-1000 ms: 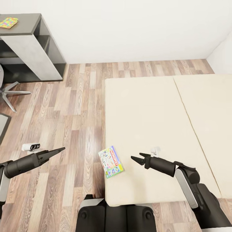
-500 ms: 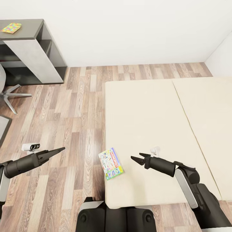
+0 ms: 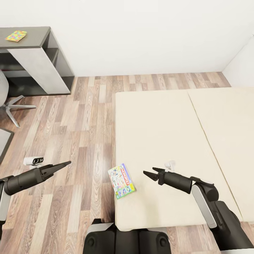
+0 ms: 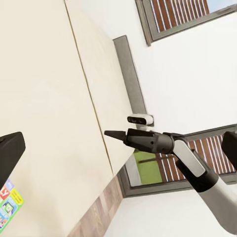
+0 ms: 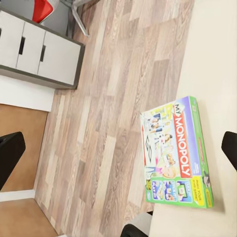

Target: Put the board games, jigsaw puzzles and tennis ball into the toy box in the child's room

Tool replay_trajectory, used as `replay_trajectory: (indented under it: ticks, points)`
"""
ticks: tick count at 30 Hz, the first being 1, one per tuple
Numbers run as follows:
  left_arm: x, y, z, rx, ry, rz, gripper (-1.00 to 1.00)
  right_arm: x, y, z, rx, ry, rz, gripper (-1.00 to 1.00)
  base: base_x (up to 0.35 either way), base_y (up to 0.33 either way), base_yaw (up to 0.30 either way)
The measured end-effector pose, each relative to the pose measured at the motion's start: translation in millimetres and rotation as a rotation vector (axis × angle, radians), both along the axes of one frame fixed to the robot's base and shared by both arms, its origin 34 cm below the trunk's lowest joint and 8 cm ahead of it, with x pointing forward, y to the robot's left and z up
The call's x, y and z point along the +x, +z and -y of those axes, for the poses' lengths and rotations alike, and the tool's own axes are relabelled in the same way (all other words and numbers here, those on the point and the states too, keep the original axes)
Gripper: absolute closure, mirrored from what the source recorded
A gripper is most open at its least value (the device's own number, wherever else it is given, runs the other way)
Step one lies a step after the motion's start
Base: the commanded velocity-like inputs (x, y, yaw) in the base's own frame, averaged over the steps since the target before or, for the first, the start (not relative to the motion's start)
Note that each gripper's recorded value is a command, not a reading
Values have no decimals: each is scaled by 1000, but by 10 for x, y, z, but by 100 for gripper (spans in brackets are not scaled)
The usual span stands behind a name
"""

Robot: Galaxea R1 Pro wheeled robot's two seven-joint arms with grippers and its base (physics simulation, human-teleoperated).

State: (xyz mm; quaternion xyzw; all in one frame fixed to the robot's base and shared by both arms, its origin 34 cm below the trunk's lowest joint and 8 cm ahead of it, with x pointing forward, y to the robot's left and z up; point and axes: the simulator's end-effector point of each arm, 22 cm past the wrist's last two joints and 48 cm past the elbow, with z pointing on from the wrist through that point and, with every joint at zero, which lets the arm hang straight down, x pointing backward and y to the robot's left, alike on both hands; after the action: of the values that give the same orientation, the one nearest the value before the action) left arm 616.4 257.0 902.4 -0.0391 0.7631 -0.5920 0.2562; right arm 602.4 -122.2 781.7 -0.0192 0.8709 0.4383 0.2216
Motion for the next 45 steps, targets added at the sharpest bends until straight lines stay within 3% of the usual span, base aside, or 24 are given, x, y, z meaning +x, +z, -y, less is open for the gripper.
replay_trajectory:
  ticks: [45]
  points:
    - [56, 364, 12, -1, -3, 72, -100, 146, 362, -1, 1, 0, 72, -100, 0, 0, 0]
